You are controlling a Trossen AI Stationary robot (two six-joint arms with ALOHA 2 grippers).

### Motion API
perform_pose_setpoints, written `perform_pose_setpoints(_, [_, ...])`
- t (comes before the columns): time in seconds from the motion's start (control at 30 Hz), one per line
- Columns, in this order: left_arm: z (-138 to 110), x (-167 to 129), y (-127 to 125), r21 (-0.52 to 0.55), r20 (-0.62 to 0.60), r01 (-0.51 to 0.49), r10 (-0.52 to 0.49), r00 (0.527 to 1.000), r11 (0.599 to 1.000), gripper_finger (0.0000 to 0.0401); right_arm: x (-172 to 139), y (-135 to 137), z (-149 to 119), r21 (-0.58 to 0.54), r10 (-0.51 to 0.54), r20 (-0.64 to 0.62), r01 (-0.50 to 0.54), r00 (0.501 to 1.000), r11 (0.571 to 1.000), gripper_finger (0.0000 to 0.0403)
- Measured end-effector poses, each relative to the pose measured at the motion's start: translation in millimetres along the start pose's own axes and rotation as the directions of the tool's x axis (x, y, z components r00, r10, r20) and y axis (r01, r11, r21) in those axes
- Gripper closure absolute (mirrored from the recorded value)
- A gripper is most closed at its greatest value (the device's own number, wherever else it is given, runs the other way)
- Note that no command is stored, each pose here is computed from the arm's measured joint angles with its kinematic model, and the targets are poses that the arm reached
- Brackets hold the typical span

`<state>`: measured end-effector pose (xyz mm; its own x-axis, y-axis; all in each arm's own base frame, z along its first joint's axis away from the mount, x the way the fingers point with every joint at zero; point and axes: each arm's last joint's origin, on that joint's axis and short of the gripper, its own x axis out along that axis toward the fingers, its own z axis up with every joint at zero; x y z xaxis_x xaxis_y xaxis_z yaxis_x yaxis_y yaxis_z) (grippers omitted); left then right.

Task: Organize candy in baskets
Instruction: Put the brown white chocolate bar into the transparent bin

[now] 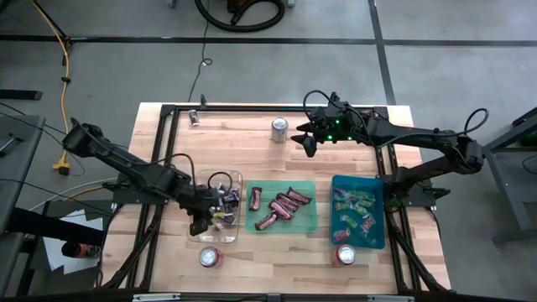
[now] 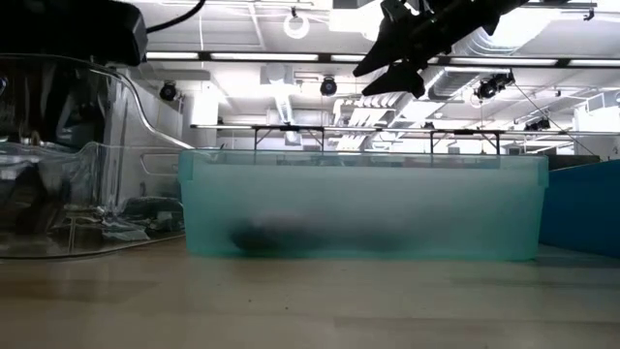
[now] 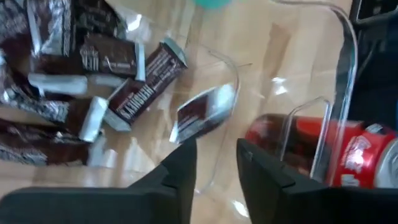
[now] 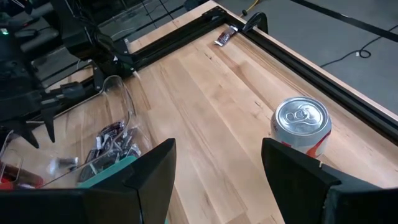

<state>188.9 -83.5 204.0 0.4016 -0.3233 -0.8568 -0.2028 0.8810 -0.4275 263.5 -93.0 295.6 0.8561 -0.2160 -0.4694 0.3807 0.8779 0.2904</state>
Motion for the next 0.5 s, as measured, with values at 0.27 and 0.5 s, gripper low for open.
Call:
perform_pose_setpoints(0.27, [11.3,-19.1,15.4,-0.088,-0.052,0.004,-0.009,0.999,0.996,0.0225,0.0,0.1,0.0,0.003,0.000,0.000,0.000,1.000,1.000,0.0171])
perform_pose_setpoints(0.5, [56.4,-93.3,59.0,-0.091,0.222,-0.270,0.284,0.933,0.959,0.0189,0.0,0.9,0.8,0.027,0.005,0.008,-0.005,1.000,1.000,0.0171])
